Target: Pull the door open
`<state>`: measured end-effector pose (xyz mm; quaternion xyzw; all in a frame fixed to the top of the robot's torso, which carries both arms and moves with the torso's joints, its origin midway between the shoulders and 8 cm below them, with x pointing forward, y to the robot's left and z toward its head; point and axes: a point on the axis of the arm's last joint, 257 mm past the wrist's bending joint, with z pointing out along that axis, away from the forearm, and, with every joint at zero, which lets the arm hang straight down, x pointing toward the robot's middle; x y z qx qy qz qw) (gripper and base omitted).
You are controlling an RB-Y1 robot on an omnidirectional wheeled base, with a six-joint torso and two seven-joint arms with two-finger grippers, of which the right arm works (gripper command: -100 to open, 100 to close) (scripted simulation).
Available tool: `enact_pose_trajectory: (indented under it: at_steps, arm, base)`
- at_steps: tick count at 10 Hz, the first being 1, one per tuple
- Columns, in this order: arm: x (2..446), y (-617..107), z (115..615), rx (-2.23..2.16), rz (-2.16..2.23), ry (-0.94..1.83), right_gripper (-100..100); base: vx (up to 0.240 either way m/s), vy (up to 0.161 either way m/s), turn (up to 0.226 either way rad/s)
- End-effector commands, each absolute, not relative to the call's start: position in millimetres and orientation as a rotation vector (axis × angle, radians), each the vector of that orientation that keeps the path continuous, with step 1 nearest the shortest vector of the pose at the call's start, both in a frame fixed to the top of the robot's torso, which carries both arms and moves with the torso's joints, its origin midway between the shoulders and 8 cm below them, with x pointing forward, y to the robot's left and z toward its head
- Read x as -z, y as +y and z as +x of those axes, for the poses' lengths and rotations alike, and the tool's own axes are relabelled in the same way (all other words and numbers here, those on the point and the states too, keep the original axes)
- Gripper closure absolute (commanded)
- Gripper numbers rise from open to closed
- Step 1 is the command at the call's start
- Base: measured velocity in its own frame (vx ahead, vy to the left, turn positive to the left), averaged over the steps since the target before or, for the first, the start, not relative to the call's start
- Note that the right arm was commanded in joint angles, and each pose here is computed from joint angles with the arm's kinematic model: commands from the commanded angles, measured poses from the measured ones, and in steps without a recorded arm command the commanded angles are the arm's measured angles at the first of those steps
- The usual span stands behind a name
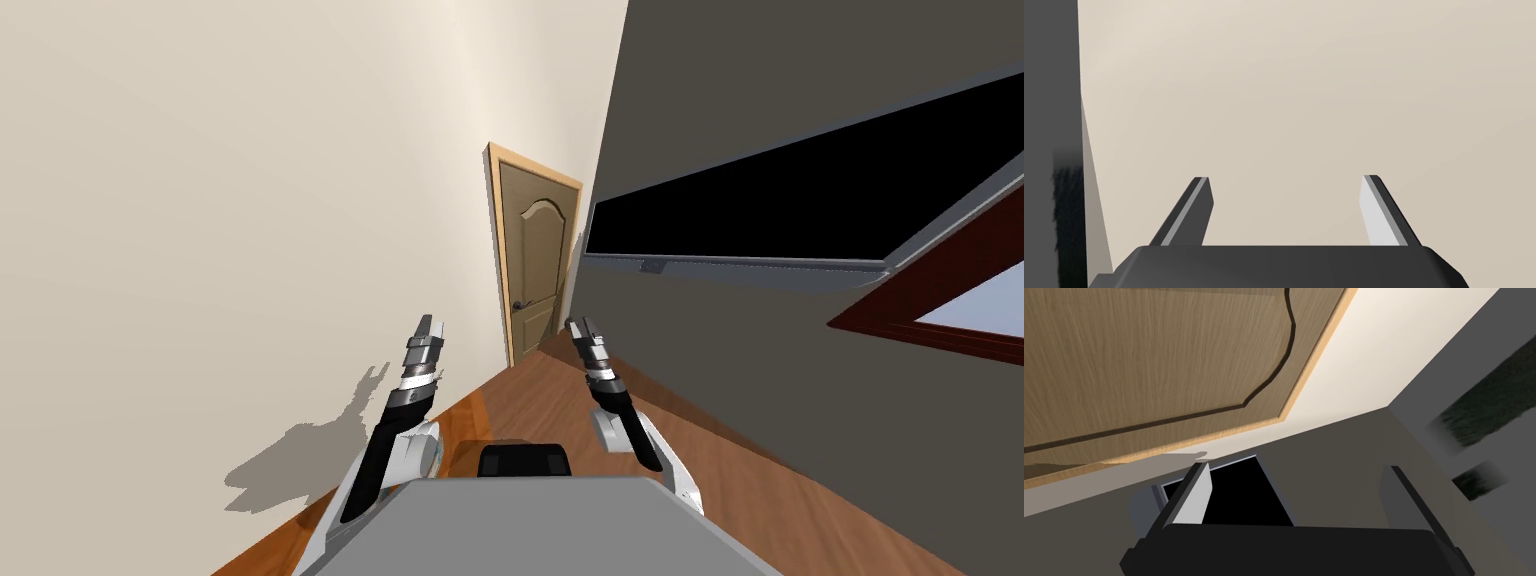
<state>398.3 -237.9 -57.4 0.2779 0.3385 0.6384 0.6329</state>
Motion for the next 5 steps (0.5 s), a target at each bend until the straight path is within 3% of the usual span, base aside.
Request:
enact_pose_trajectory:
  at_steps: [1,5]
  arm:
    - [67.7,-237.9,402.0,-1.462,0.649,0.791,-100]
    - [100.8,-237.9,418.8,-1.466,0.69,0.857,-100]
  base:
    - [0.063,-0.012,0.05]
    - [0.059,-0.017,0.105]
